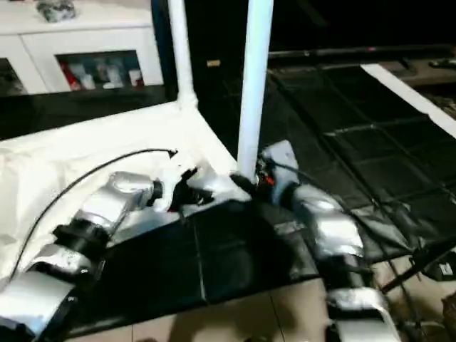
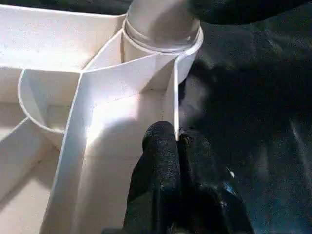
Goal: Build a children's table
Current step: Rotate leg to tighten
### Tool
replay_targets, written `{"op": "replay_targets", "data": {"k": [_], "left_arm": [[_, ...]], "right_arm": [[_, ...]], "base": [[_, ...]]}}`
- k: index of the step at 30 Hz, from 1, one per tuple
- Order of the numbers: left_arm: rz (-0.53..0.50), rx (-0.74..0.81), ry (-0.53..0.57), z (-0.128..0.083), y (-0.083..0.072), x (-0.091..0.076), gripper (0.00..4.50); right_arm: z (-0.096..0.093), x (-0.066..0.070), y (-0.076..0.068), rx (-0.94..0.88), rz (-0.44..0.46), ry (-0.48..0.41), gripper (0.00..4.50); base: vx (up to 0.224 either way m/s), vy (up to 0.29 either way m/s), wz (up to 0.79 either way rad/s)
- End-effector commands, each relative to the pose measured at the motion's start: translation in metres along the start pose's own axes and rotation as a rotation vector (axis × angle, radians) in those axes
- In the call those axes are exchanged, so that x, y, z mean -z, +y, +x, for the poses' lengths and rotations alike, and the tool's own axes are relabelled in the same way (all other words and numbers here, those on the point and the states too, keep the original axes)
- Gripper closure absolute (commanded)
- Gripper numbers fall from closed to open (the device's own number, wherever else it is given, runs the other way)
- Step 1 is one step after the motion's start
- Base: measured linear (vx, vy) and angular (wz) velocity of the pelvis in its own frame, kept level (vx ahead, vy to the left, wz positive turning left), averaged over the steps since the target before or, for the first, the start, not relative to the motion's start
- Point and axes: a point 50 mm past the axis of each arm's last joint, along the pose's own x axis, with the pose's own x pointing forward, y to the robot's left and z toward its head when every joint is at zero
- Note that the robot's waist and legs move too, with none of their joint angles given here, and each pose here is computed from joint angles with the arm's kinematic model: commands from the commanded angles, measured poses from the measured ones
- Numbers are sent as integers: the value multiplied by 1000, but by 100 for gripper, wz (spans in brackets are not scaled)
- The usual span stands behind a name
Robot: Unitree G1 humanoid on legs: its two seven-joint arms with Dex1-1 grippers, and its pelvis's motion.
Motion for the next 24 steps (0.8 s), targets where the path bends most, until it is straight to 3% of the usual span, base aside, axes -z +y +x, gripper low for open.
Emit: {"op": "replay_targets", "data": {"k": [1, 10, 15, 18, 24], "left_arm": [[124, 79, -57, -2, -5, -22, 450], [223, 287, 17, -26, -11, -9, 450], [281, 386, 74, -34, -15, -3, 450], [296, 417, 91, -35, -17, 0, 450], [310, 452, 94, -35, -21, 3, 450]], "right_arm": [[6, -4, 21, -216, -33, -8, 73], [-27, -6, 13, -386, -59, 61, 2], [-34, -4, 13, -458, -131, 133, 2], [-34, -6, 14, -481, -171, 113, 2], [-33, -5, 15, -533, -125, 115, 42]], "base": [[0, 0, 0], [0, 0, 0], [0, 0, 0], [0, 0, 0], [0, 0, 0]]}}
